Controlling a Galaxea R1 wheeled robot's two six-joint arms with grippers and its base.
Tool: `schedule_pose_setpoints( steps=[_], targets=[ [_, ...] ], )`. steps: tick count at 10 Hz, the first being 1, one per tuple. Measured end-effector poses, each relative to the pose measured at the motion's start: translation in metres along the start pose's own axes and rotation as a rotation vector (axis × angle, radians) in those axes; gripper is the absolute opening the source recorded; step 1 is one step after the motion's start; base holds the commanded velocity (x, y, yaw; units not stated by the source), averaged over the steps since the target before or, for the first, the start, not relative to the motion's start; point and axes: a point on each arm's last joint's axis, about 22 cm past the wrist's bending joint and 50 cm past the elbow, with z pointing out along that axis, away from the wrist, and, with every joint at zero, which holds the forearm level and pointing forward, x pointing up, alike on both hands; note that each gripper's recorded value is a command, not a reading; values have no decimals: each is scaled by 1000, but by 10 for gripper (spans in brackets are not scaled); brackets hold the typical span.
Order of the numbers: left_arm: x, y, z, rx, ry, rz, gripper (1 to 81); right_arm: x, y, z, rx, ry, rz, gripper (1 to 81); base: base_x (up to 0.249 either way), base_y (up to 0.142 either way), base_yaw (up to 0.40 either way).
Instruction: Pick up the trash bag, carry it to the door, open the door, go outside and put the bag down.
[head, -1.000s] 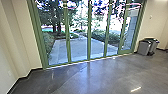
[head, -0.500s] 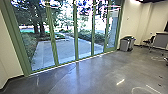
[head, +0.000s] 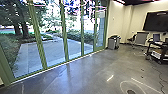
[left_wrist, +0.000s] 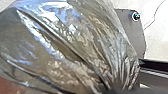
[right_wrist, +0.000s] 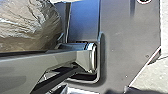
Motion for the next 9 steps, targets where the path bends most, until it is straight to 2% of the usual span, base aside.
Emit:
schedule_pose_setpoints(
  steps=[3, 9],
  targets=[
    [-2, 0, 0, 0, -2, -1, 10, -1, 0, 0, 0, -1, 0, 811, 0, 0, -102],
    [-1, 1, 1, -1, -1, 0, 10, -3, 0, 0, 0, -2, 0, 811, 0, 0, 0]
  ],
)
